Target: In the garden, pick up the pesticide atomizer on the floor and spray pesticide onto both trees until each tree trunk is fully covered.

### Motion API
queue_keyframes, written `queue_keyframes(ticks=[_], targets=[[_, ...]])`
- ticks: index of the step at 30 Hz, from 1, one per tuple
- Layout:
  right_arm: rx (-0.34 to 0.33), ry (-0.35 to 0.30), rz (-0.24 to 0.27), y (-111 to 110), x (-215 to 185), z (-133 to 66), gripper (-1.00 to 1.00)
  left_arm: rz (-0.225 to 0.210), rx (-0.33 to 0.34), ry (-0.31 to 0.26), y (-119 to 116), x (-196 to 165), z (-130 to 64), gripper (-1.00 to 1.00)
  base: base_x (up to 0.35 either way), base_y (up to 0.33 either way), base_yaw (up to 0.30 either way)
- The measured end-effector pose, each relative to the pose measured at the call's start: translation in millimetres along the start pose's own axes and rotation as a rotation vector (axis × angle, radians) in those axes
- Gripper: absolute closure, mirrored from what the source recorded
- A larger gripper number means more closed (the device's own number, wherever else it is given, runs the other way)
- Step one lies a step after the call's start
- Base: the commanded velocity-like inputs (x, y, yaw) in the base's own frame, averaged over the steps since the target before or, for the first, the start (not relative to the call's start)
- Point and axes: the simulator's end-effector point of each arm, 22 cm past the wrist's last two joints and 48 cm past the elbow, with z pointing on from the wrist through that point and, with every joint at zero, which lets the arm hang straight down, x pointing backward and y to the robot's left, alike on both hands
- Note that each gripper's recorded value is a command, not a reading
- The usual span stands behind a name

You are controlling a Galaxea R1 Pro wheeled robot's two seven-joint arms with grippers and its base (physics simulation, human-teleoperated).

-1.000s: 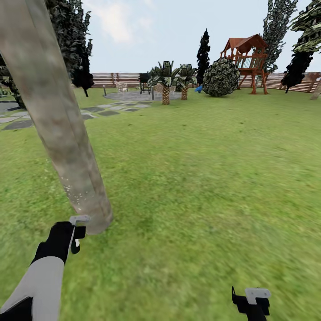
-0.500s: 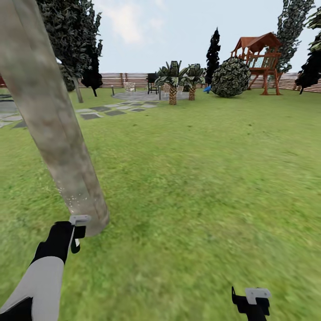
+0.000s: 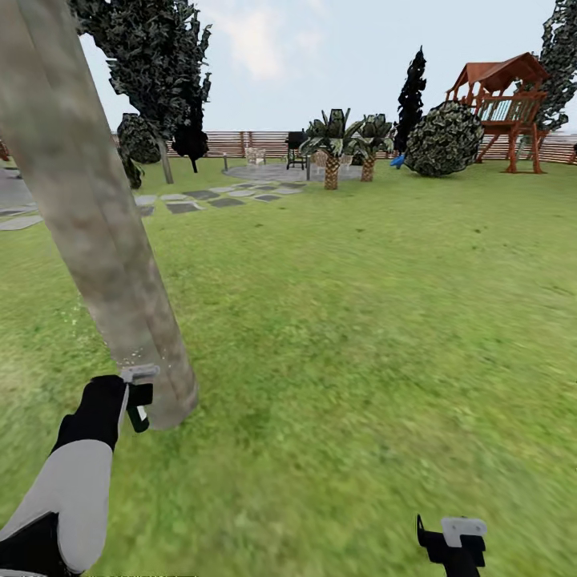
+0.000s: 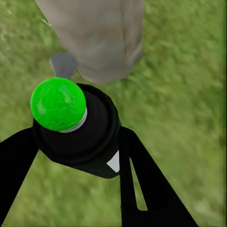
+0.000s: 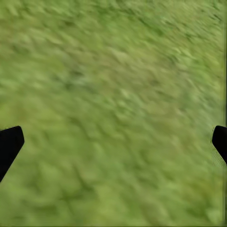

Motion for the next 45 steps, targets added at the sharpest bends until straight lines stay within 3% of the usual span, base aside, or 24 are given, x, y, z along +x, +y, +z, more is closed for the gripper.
queue_keyframes(ticks=[9,12,22,24,28,31,34,39,45], targets=[[-0.001,0.002,0.001,0.5,0.6,0.1,-1.0,-0.031,-0.033,-0.024,17.9,-27.8,-17.1,1.0,-0.273,-0.038,0.001],[-0.001,0.002,0.001,0.5,0.3,-0.2,-1.0,-0.047,-0.041,-0.022,25.7,-44.0,-24.8,1.0,0.163,0.0,0.164],[-0.001,0.002,0.001,0.8,0.4,-0.1,-1.0,-0.046,-0.05,-0.018,31.4,-44.1,-25.1,1.0,0.11,0.0,0.272],[-0.001,0.002,0.001,1.0,0.4,-0.1,-1.0,-0.023,-0.05,-0.021,27.1,-46.5,-25.8,1.0,0.001,0.0,0.278],[-0.001,0.002,0.001,0.6,0.4,-0.1,-1.0,0.102,-0.054,-0.04,3.4,-55.1,-28.8,1.0,0.002,0.0,0.27],[-0.001,0.002,0.001,0.7,0.3,-0.2,-1.0,0.117,-0.055,-0.056,-0.7,-65.2,-32.6,1.0,0.157,0.0,0.092],[-0.001,0.002,0.001,0.5,0.2,-0.3,-1.0,0.116,-0.055,-0.059,-0.8,-66.7,-33.3,1.0,0.286,-0.012,0.015],[-0.001,0.001,0.0,0.5,0.3,-0.1,-1.0,0.039,0.04,-0.067,-23.1,-65.9,-32.1,1.0,0.183,-0.184,0.001],[-0.001,0.002,0.0,0.6,0.4,0.0,-1.0,0.042,0.053,-0.058,-30.1,-58.4,-29.6,1.0,-0.044,-0.271,0.0]])
